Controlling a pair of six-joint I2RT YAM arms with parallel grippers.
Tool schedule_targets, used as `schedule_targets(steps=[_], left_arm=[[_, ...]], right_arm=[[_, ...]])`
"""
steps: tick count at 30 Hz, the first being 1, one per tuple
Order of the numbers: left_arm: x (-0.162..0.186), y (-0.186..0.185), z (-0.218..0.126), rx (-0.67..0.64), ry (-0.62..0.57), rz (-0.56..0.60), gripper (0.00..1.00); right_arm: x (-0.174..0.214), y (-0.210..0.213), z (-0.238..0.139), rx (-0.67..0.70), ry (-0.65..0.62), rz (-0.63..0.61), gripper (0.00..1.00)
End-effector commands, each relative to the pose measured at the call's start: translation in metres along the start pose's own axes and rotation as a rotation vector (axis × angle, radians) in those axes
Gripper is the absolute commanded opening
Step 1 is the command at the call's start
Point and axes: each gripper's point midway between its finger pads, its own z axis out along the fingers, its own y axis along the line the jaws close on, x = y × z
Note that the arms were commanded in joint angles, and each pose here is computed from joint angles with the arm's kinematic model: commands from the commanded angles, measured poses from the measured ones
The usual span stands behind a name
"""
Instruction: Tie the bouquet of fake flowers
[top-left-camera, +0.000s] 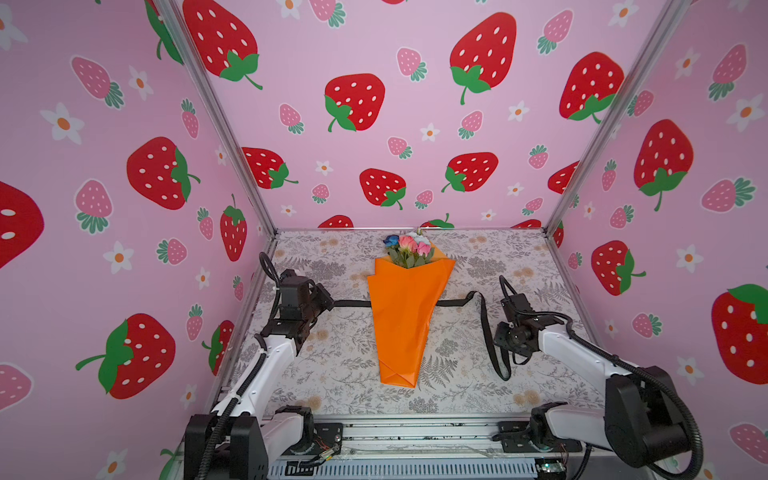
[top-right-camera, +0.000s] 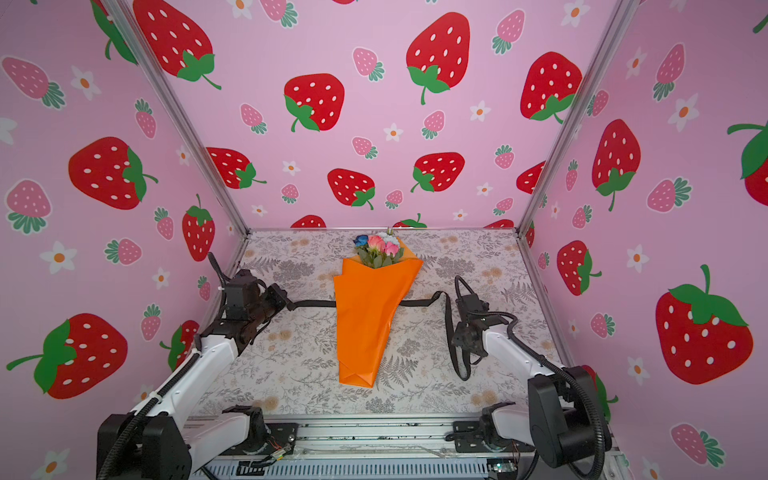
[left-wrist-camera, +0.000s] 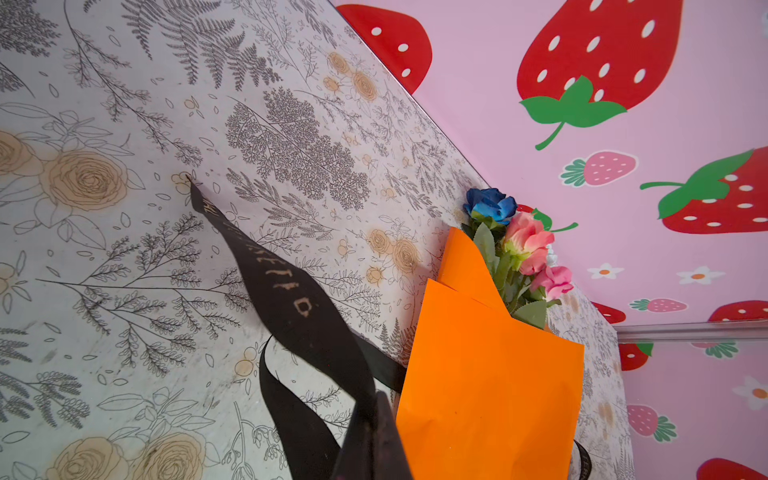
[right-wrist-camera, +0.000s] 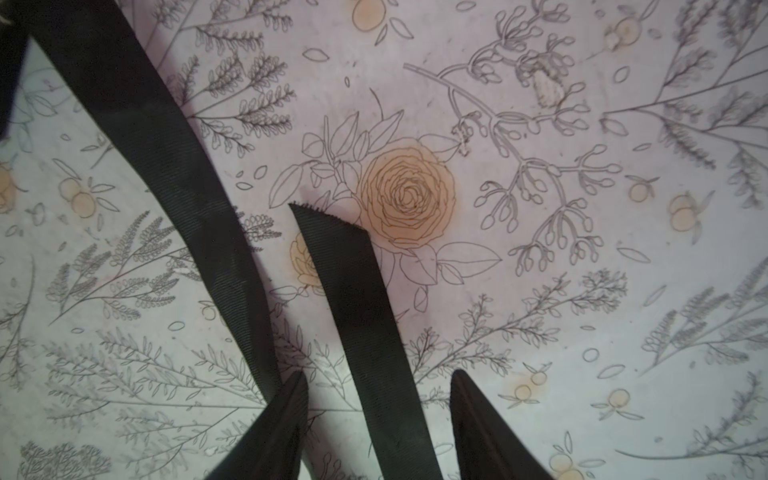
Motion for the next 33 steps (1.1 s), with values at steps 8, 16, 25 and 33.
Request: schedule_targets(steps=[8,16,25,33], left_arm=[[0.008,-0.015,-0.005,0.04,0.013,0.033,0.0],[0.006,-0.023,-0.01,0.057,0.009,0.043,0.0],[0.005,-0.027,-0.014,0.061,0.007,0.045,0.0],[0.004,-0.031,-0.02,0.069,0.016,0.085,0.0]], right_arm=[[0.027,-0.01,0.021,0.044,0.072,0.054,0.47],[0.032,-0.025,0.028,0.089,0.077,0.131,0.25],[0.031,-0.04,0.034,0.066,0.08,0.226,0.04],[-0.029,-0.037,-0.014,0.078,-0.092,0.186,0.0]])
